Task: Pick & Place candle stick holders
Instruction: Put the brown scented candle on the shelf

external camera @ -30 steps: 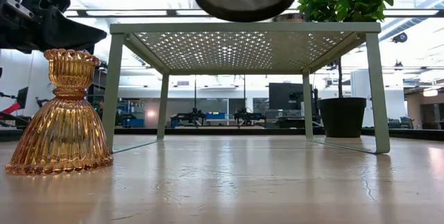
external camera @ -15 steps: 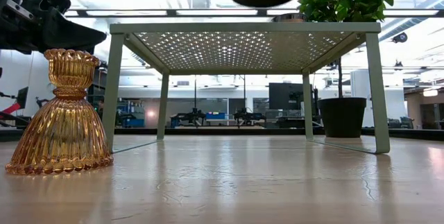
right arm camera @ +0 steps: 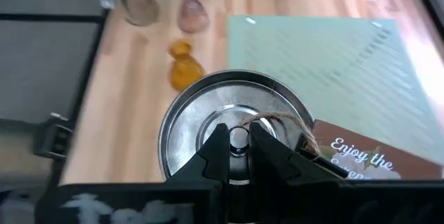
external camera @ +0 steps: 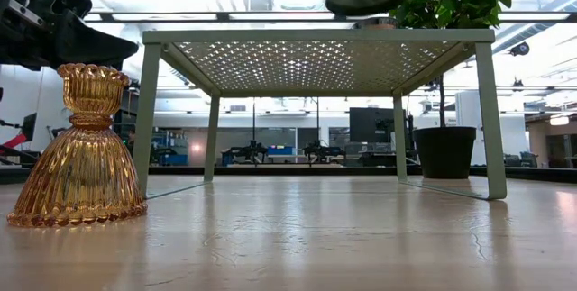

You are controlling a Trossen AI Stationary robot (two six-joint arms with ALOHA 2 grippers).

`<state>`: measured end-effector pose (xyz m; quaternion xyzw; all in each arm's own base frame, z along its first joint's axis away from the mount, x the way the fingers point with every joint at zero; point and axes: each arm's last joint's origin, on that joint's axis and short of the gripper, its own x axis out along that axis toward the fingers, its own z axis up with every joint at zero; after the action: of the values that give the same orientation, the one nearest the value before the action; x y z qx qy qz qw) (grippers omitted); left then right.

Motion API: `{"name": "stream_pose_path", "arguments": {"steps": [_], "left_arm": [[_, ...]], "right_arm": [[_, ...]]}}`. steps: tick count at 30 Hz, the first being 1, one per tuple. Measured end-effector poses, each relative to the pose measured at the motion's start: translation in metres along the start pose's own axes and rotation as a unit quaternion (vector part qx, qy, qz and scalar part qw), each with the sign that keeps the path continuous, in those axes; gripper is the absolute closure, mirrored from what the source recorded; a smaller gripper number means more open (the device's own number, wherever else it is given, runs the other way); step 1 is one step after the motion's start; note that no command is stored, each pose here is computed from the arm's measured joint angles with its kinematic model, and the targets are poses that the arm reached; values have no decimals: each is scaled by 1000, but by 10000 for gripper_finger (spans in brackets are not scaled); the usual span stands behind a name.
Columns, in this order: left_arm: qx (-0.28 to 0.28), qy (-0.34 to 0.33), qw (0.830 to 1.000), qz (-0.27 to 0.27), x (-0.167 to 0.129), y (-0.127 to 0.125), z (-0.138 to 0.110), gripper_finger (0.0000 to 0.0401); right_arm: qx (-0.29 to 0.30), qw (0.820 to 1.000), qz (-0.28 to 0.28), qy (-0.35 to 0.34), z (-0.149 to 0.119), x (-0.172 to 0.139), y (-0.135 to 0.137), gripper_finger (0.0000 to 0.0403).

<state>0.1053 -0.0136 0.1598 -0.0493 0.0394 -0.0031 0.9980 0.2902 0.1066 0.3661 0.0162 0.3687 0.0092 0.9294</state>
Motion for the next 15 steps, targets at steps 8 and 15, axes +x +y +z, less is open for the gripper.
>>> {"name": "stream_pose_path", "arguments": {"steps": [8, 15], "left_arm": [[0, 0, 1000, 0, 0, 0, 0, 389], [0, -1, 1000, 0, 0, 0, 0, 389]], "right_arm": [[6, 999, -39, 32, -5, -6, -17, 374], [6, 996, -67, 61, -13, -3, -26, 374]]}}
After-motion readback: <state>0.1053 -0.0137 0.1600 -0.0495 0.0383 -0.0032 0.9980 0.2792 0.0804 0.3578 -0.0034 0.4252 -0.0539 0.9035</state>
